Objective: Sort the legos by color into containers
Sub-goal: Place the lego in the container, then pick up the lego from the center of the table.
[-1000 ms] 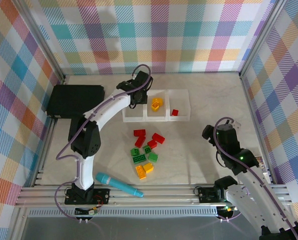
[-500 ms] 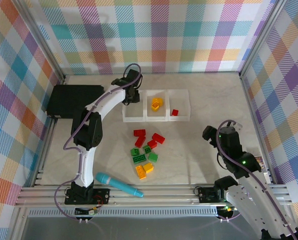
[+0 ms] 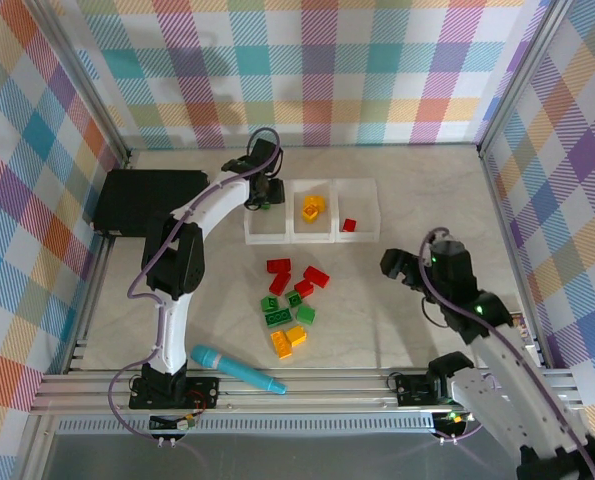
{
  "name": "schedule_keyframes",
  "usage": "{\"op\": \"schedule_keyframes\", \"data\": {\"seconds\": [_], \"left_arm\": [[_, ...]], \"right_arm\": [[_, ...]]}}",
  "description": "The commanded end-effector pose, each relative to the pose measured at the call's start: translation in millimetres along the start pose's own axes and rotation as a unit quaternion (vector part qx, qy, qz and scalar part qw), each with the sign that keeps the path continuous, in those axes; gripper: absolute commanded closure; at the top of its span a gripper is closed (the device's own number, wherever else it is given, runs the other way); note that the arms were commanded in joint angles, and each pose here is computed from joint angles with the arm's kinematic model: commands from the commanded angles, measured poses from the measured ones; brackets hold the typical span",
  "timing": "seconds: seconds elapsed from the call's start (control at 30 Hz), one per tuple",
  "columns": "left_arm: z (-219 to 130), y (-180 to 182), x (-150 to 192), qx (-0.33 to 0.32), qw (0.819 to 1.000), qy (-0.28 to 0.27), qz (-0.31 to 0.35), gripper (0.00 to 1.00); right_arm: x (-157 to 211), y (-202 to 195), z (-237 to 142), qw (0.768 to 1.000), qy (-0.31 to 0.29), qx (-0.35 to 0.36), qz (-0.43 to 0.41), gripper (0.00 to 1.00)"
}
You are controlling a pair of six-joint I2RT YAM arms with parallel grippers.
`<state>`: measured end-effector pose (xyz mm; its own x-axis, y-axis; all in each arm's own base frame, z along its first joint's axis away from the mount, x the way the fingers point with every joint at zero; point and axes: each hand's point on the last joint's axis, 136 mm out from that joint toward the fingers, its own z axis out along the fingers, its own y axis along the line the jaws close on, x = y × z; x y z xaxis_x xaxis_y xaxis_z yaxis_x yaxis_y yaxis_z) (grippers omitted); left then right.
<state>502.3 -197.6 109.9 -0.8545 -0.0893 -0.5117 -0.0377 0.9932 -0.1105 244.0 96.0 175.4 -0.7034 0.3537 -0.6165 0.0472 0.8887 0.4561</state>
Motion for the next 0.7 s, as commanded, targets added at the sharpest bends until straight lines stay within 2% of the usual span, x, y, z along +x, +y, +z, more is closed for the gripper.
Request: {"op": "schedule_keyframes", "data": {"seconds": [0.0,0.1,0.2,0.4,0.47,0.53,0.67], "left_arm": [[-32,-7,-16,0.038,0.999,-0.033,-0.006,0.36],[-46,-7,-13,0.050,0.998,-0.033,-0.006,0.29],[-60,-3,-4,0.056,0.998,-0.036,-0.003,0.25],[-98,16,17,0.061,0.996,-0.062,-0.003,0.08],[-111,26,26,0.066,0.994,-0.082,-0.012,0.01],[-128,36,32,0.082,0.991,-0.105,-0.026,0.00],[-159,52,46,0.117,0.982,-0.136,-0.051,0.00]], "right_arm": [[11,42,19,0.991,0.094,-0.087,-0.029,0.01],[32,62,45,0.973,0.196,-0.119,-0.011,0.04],[44,72,67,0.963,0.240,-0.112,-0.042,0.05],[51,81,102,0.943,0.276,-0.045,-0.179,0.06],[56,93,107,0.929,0.283,-0.062,-0.231,0.06],[67,106,107,0.911,0.297,-0.095,-0.271,0.08],[83,105,109,0.868,0.281,-0.100,-0.397,0.08]]}}
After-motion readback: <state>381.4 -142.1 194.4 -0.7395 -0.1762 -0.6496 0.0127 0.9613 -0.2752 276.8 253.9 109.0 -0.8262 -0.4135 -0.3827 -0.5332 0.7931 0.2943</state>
